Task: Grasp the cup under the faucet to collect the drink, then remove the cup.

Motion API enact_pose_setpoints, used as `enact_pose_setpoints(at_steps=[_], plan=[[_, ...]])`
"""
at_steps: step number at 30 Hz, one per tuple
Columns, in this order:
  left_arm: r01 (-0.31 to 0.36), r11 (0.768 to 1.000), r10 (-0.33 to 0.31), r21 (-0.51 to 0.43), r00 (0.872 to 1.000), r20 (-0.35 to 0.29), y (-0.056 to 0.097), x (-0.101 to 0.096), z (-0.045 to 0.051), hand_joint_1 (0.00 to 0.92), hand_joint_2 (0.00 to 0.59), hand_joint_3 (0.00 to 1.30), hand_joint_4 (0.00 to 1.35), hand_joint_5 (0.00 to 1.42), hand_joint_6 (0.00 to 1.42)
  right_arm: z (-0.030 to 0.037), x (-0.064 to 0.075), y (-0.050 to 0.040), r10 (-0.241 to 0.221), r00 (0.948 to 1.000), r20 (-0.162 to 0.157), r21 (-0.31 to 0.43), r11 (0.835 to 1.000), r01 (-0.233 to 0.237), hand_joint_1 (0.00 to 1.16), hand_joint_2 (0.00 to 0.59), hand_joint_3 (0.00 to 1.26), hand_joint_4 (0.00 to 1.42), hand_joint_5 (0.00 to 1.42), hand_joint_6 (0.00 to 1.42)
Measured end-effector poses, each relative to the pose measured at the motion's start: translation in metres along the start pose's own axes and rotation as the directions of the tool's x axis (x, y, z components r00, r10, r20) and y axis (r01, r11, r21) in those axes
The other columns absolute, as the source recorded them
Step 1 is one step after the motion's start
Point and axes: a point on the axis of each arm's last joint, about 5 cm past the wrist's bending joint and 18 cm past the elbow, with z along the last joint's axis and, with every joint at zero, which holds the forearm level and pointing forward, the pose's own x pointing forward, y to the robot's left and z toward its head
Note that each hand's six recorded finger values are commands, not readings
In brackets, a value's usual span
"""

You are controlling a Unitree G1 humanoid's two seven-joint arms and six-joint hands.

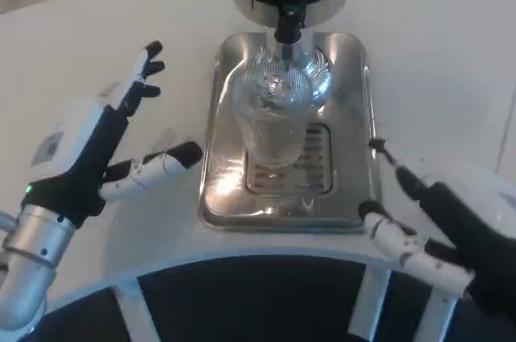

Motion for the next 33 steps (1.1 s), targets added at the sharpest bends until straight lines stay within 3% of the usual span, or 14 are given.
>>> enact_pose_setpoints(at_steps=[3, 6, 12, 16, 24, 29, 33], plan=[[0.048, 0.999, -0.049, 0.020, 0.998, 0.035, 0.005, -0.011, 0.0018, 0.000, 0.049, 0.04, 0.11, 0.24, 0.12, -0.0028, 0.012, -0.0090, -0.028, 0.9995, 0.013, 0.111, 0.993, 0.027, 0.05, 0.519, 0.00, 0.00, 0.00, 0.00], [0.086, 0.996, -0.088, 0.032, 0.995, 0.052, 0.009, -0.022, 0.0034, 0.000, 0.056, 0.05, 0.11, 0.24, 0.12, -0.0030, 0.025, -0.0181, -0.061, 0.9977, 0.031, 0.209, 0.977, 0.053, 0.05, 0.544, 0.00, 0.00, 0.00, 0.00], [0.123, 0.990, -0.127, 0.067, 0.990, 0.065, 0.019, -0.041, 0.0058, 0.000, 0.057, 0.08, 0.12, 0.24, 0.13, 0.0024, 0.048, -0.0280, -0.075, 0.9933, 0.088, 0.314, 0.949, 0.044, 0.06, 0.565, 0.00, 0.00, 0.00, 0.00], [0.144, 0.986, -0.150, 0.082, 0.987, 0.060, 0.023, -0.050, 0.0060, 0.000, 0.058, 0.09, 0.12, 0.24, 0.13, 0.0083, 0.057, -0.0323, -0.086, 0.9886, 0.124, 0.341, 0.939, 0.039, 0.06, 0.568, 0.00, 0.00, 0.00, 0.00], [0.170, 0.981, -0.173, 0.092, 0.985, 0.021, 0.028, -0.062, 0.0029, 0.000, 0.059, 0.09, 0.12, 0.23, 0.13, 0.0287, 0.067, -0.0375, -0.127, 0.9667, 0.222, 0.364, 0.931, 0.039, 0.06, 0.570, 0.00, 0.00, 0.00, 0.00], [0.168, 0.981, -0.169, 0.097, 0.985, 0.010, 0.031, -0.064, 0.0018, 0.000, 0.059, 0.09, 0.12, 0.23, 0.13, 0.0352, 0.070, -0.0374, -0.118, 0.9597, 0.255, 0.375, 0.927, 0.014, 0.05, 0.568, 0.00, 0.00, 0.00, 0.00], [0.173, 0.980, -0.174, 0.097, 0.985, 0.001, 0.031, -0.067, 0.0011, 0.000, 0.060, 0.10, 0.12, 0.23, 0.14, 0.0410, 0.071, -0.0415, -0.126, 0.9494, 0.288, 0.380, 0.925, 0.008, 0.04, 0.563, 0.00, 0.00, 0.00, 0.00]])
